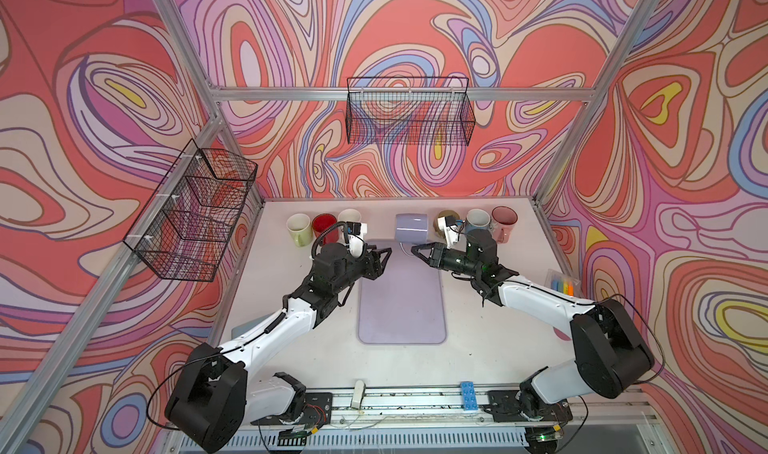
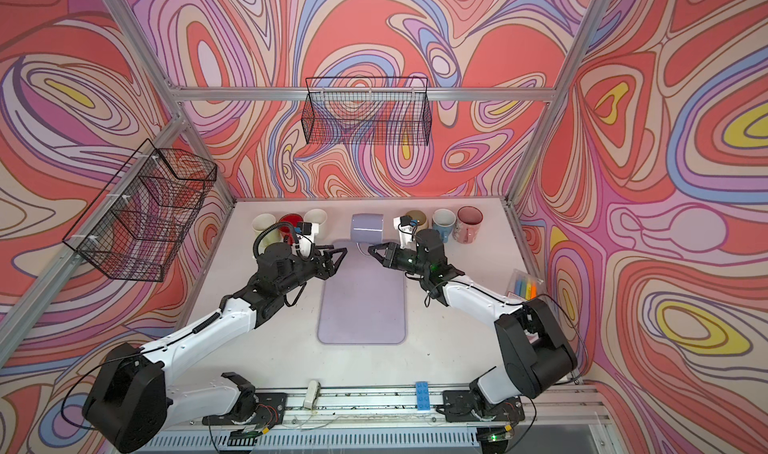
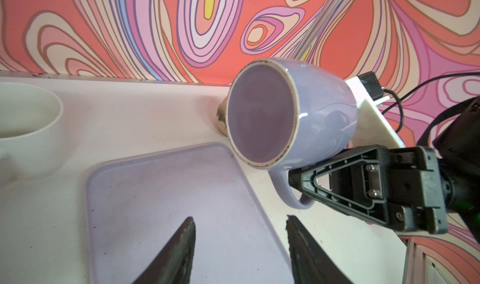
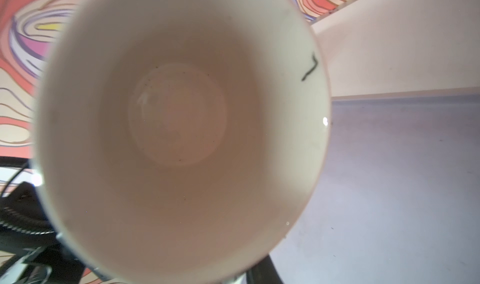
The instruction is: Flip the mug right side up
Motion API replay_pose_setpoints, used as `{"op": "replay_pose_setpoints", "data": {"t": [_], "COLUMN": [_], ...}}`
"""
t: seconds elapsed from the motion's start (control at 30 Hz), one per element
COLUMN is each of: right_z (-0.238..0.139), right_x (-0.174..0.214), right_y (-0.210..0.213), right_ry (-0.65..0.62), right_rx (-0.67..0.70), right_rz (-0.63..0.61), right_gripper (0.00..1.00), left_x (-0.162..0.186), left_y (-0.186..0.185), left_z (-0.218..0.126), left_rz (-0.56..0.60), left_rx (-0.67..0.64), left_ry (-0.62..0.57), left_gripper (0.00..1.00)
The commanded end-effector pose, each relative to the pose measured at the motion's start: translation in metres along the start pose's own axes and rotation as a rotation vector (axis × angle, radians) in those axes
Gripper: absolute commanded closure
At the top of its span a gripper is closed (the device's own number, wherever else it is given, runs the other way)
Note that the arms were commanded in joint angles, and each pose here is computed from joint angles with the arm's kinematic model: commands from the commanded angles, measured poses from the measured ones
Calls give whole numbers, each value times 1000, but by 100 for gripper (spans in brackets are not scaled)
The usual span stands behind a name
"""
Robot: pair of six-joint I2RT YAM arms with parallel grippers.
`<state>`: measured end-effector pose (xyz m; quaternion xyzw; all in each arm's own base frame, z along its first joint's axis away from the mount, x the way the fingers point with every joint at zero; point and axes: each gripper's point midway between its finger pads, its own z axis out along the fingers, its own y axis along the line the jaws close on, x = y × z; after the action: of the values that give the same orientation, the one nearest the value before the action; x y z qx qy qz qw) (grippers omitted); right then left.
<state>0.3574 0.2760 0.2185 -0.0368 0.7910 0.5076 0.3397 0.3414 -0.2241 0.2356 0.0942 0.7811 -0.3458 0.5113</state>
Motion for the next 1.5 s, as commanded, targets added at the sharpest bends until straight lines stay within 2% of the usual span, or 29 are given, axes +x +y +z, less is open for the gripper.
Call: {"op": "replay_pose_setpoints", "data": {"t": [0.0,0.13,0.47,0.77,1.03,1.23,1.47], "right_z": [-14,-21,-29,-20,0,29,43], "right_x": [-18,-24,-52,-81,-101,-111,-125], "right_y": [7,-3,-17,-19,-35,-68,-91], "right_ry": [-13,22,132,159,142,160,150], "right_rx": [104,232,474,570,632,709,816], "right_rz": [-153,-226,-378,-446,-473,-477,-478], "right_gripper": [100,100,100,100,100,100,100], "left_x": [-2,-9,-12,-4,-5,-2,0], "left_y": [11,18,32,34,43,48,49], "left_z": [-13,-31,-82,-107,-114,-115,-114], "left_rz": [39,69,172,259,234,198,183], "left_rx": [-82,-173,-373,-406,-422,-411,-410], "left_ry": [21,44,212,288,256,249,248], "left_gripper": [41,42,41,42,42,43,43]}}
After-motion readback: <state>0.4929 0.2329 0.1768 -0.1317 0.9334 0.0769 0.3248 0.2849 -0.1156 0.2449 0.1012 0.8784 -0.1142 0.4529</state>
